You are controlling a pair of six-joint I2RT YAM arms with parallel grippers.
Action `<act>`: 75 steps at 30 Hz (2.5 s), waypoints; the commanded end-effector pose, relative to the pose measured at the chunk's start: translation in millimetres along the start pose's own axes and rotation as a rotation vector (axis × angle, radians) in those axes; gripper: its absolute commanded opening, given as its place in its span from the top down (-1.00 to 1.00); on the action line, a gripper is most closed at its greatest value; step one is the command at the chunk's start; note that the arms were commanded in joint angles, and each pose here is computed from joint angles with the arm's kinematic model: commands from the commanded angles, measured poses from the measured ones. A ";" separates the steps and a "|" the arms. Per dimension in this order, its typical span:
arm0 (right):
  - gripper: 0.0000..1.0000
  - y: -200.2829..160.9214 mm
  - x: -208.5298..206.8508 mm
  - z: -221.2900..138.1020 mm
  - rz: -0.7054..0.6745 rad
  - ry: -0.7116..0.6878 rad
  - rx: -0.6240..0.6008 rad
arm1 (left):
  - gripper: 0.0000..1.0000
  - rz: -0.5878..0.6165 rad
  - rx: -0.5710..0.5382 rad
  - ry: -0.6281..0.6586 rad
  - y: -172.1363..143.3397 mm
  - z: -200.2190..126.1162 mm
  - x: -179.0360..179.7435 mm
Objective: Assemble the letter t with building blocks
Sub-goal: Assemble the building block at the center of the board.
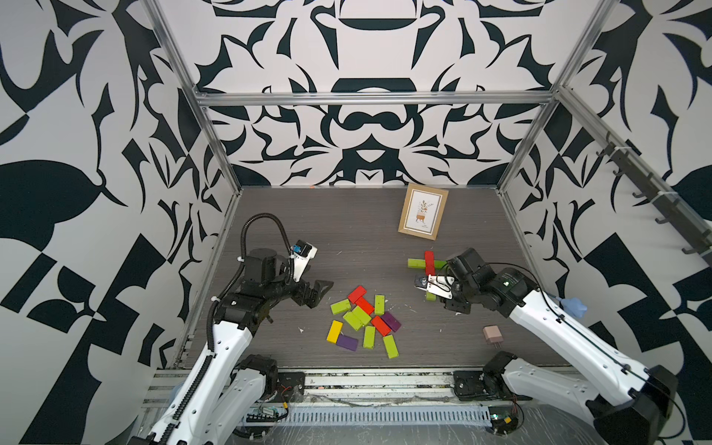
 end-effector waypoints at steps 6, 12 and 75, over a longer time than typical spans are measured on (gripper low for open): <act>1.00 -24.1 -12.8 19.5 -0.134 0.034 0.118 | -0.95 0.012 0.004 -0.006 -0.5 0.8 -1.4; 1.00 -37.2 -28.6 44.9 -0.129 0.011 0.240 | -0.95 0.018 -0.003 -0.009 0.4 0.2 -2.6; 0.84 -45.9 -24.7 135.5 -0.060 0.276 0.351 | -0.92 0.026 0.011 0.012 -1.3 3.0 -2.4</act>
Point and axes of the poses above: each gripper's point midway between its finger pads, its own z axis out along the fingers, its own x axis along the line the jaws close on, y = z × x, the point moved 7 cm from there along -z, back along the fingers, and after that the axes turned 8 degrees about z, right-handed, at the moved point
